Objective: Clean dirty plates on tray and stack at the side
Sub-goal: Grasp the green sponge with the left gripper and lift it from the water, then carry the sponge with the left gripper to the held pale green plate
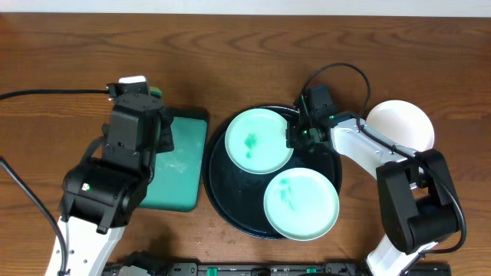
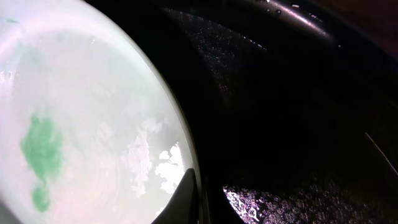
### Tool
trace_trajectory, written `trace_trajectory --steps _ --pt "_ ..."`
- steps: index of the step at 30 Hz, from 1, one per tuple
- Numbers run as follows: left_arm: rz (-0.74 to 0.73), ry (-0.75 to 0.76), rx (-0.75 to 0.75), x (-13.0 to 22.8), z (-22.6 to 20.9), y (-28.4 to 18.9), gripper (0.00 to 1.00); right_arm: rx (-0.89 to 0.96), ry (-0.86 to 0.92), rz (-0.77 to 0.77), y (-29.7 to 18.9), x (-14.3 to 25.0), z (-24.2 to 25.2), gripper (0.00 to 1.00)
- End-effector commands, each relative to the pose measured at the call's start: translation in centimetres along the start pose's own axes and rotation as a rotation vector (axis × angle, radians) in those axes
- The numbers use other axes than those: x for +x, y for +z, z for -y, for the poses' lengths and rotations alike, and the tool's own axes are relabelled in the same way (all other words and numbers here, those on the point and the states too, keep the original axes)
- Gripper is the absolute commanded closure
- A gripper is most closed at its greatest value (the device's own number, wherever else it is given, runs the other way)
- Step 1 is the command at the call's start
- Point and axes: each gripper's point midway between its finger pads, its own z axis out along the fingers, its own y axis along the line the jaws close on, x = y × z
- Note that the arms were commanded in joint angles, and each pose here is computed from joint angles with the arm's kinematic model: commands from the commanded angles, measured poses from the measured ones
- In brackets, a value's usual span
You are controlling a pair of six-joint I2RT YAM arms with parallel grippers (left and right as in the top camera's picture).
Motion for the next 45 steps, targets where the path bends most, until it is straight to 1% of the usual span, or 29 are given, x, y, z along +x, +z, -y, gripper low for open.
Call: trace_trajectory --steps 1,6,9,11,18,20,22,27,29,33,36,41,45 --pt "-0.002 0.023 -0.024 -0.2 -0.1 0.4 0.93 0.03 0.004 -0.042 1.1 1.2 0.7 0.99" --pt "-0.068 0.013 -0.047 0.9 0.2 1.9 0.93 0.029 0.005 -0.04 1.1 1.1 0.7 0.99" --pt "-0.164 -0.02 -0.087 2.8 0.4 3.6 0.93 0.03 0.005 -0.04 1.1 1.1 0.7 0.99" --pt "-0.236 -0.014 -0.102 4.2 0.8 5.0 0.93 0.029 0.005 -0.04 1.1 1.1 0.7 0.99" --pt "-0.474 0.039 -0.054 8.8 3.7 9.4 0.93 0.03 0.006 -0.043 1.1 1.2 0.7 0.99" --pt "-0.532 0.035 -0.009 10.0 4.9 10.0 0.93 0.031 0.007 -0.046 1.1 1.3 0.7 0.99" --pt "-0.568 0.017 0.068 10.6 6.5 10.3 0.93 0.031 0.007 -0.047 1.1 1.3 0.7 0.99" --pt "-0.601 -0.061 0.384 10.0 12.3 9.4 0.93 0.031 0.006 -0.045 1.1 1.3 0.7 0.99" --pt "-0.597 -0.081 0.437 9.8 14.0 9.1 0.93 0.03 0.007 -0.047 1.1 1.3 0.7 0.99" --pt "-0.612 -0.053 0.457 10.9 16.1 9.4 0.93 0.018 0.007 -0.051 1.1 1.4 0.5 0.99" --pt "-0.641 -0.025 0.459 12.4 17.8 10.4 0.93 0.018 0.007 -0.051 1.1 1.4 0.5 0.99" --pt "-0.672 -0.009 0.42 14.8 19.5 13.4 0.93 0.018 0.007 -0.052 1.1 1.4 0.5 0.99" --pt "-0.674 0.009 0.314 16.2 18.7 15.9 0.93 0.02 0.008 -0.055 1.1 1.5 0.5 0.99"
